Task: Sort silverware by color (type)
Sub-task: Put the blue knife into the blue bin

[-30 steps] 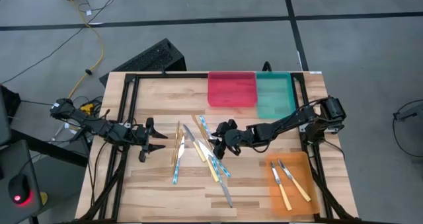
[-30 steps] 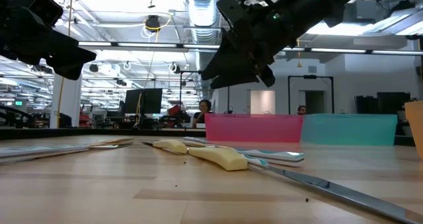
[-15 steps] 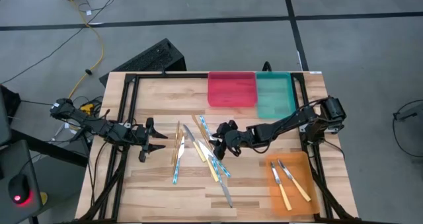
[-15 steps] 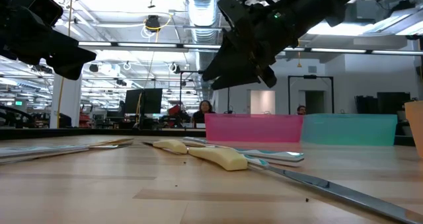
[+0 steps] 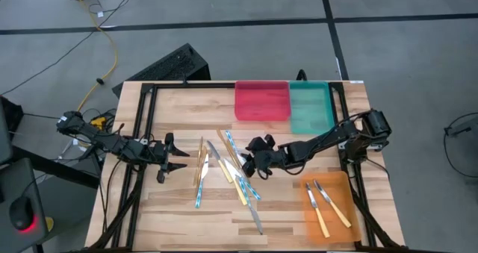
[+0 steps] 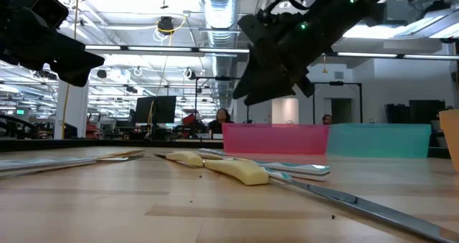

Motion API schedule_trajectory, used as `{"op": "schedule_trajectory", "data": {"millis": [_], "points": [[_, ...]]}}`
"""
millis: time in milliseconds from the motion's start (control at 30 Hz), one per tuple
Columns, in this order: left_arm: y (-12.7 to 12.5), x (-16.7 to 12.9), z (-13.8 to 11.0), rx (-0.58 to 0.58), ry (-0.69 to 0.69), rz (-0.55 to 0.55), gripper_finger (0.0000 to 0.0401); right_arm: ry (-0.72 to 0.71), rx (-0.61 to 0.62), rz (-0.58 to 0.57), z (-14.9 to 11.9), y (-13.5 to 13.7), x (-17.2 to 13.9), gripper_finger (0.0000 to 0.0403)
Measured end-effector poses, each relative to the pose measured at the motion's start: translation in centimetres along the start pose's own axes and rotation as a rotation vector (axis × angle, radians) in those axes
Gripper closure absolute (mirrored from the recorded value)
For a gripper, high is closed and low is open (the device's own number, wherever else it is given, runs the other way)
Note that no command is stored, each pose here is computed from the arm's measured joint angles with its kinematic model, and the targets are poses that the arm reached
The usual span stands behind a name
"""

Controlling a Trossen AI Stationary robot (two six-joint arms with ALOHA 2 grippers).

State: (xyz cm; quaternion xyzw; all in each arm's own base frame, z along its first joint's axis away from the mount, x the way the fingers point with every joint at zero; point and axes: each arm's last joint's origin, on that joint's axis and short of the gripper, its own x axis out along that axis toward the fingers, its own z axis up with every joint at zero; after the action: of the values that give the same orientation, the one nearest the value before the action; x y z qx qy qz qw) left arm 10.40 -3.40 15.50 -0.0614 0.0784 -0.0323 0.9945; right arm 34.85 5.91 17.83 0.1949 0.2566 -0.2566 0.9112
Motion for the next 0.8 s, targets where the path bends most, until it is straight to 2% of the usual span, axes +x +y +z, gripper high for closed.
{"op": "schedule_trajectory", "data": {"millis": [133,467,533,800], "points": [[0.0,0.0,0.0,0.0,0.0,0.0,0.0232,-0.011,-0.014,-0.046,-0.3,-0.1,-0.2,0.0227],[0.0,0.0,0.0,0.001,0.004,0.001,0.0232,-0.001,-0.099,-0.059,-3.0,1.6,0.9,0.0227],[0.0,0.0,-0.1,0.002,0.006,0.001,0.0232,-0.033,-0.069,-0.029,-2.5,2.4,1.3,0.0227],[0.0,0.1,-0.2,0.007,0.021,0.005,0.0232,-0.06,-0.095,-0.1,-3.4,2.3,1.9,0.0227]]}}
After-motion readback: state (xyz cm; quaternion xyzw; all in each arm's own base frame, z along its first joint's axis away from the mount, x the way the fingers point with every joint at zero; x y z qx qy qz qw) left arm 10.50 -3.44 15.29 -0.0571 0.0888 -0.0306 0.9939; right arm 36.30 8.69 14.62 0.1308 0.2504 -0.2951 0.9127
